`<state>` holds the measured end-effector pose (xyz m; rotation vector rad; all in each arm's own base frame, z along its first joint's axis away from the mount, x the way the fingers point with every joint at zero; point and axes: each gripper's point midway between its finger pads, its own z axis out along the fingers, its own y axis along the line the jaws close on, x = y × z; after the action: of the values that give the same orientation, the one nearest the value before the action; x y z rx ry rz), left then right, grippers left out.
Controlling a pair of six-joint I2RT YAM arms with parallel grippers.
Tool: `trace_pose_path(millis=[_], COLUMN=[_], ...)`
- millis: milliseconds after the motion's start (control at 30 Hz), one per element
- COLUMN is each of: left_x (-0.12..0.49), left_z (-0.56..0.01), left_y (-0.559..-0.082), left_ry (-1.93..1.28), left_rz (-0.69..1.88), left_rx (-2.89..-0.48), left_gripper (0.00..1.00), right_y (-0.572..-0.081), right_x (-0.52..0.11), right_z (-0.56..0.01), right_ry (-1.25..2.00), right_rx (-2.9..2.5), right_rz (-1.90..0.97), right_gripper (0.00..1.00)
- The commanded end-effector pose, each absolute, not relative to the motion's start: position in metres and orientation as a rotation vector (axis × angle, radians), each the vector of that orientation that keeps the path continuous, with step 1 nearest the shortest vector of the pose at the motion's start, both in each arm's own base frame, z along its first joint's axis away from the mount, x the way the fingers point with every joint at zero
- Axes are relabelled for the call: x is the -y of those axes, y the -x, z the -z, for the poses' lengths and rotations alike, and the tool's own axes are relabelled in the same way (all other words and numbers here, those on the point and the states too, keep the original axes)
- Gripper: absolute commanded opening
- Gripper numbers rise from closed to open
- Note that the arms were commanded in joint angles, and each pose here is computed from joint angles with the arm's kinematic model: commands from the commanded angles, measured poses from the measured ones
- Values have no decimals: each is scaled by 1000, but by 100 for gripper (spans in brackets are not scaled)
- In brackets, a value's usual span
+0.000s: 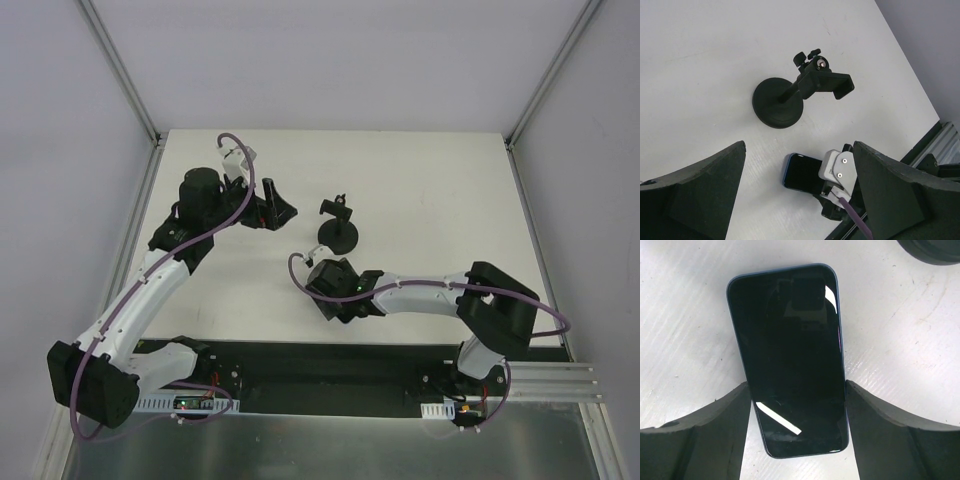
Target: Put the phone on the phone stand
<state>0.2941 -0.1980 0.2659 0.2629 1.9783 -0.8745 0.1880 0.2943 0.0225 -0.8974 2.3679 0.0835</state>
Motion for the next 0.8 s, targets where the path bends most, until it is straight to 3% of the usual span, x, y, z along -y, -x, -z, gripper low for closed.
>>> trace_pose_path(millis=[0, 267, 500, 667, 767], left_x=[205, 219, 223, 242, 257], left_z=[-270, -248, -224, -207, -190], left_y=[-296, -295, -257, -225, -218], left_ry=[-267, -198, -81, -128, -176], left_rz=[915, 1041, 1224, 1450, 1473], left_rx=[-1976, -2086, -2109, -2014, -2073], left_gripper=[86, 83, 77, 88, 90], right_y=[-193, -200, -200, -198, -195], right_x=[-285, -282, -281, -287, -288], right_z=[-35, -53, -75, -98, -112], right_ry=[799, 674, 627, 603, 584], right_rx=[-2324, -2217, -2119, -2039, -1991], right_rz=[-98, -189, -305, -412, -485], right_gripper=[1, 1, 1, 1, 1])
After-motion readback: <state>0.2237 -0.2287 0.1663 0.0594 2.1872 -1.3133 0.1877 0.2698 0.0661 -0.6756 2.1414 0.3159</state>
